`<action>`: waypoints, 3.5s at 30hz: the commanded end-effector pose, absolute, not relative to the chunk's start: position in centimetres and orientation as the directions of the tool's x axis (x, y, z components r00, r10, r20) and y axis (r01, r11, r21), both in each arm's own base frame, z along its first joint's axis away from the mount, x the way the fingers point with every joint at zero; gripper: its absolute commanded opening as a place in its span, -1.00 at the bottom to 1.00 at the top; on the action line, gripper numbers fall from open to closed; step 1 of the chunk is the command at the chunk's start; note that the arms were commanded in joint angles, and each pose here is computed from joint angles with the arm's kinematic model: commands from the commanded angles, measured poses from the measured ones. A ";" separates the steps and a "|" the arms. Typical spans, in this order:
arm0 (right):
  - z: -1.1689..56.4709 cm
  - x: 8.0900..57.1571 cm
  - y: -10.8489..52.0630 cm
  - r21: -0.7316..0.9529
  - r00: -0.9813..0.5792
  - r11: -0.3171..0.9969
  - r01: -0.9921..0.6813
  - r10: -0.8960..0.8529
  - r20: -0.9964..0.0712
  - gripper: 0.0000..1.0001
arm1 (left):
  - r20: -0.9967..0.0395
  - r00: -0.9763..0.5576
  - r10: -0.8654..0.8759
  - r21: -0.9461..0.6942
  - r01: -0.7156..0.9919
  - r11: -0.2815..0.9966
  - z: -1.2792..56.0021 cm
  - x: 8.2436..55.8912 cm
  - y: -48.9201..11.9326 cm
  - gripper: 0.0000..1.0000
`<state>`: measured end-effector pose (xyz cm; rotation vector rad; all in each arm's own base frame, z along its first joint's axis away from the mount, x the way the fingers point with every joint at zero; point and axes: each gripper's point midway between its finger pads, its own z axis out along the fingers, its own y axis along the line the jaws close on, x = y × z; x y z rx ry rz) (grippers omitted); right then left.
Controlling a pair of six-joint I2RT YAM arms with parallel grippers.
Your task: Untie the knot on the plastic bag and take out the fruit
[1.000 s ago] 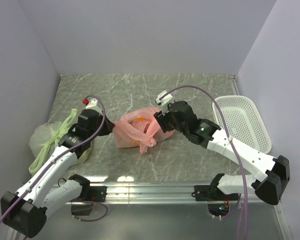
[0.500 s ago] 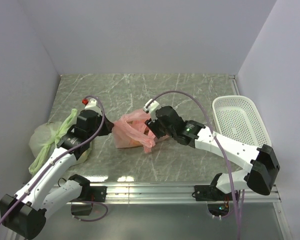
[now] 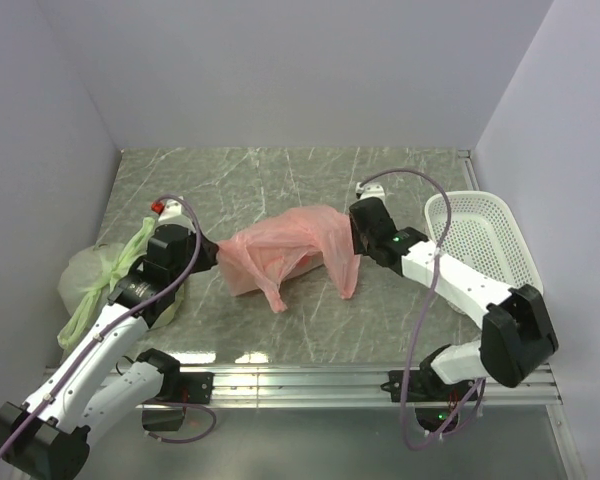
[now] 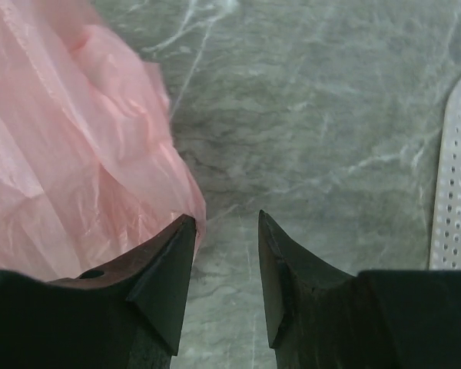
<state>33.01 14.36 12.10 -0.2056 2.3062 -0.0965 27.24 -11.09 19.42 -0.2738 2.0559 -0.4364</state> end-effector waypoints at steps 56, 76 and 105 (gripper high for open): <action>24.6 27.4 22.8 0.248 -0.344 0.876 -0.414 0.102 -0.933 0.34 | -0.798 -0.312 0.515 0.325 0.496 0.805 19.5 28.8 -20.9 0.79; 23.6 25.1 24.9 0.397 -0.426 0.785 -0.475 0.190 -0.885 0.35 | -0.761 -0.298 0.577 0.408 0.472 0.782 18.5 31.1 -21.7 0.09; 17.8 25.9 28.9 0.697 -0.577 0.668 -0.260 0.471 -0.667 0.29 | -0.894 -0.438 0.092 -0.098 0.394 0.914 25.0 28.0 -24.2 -0.99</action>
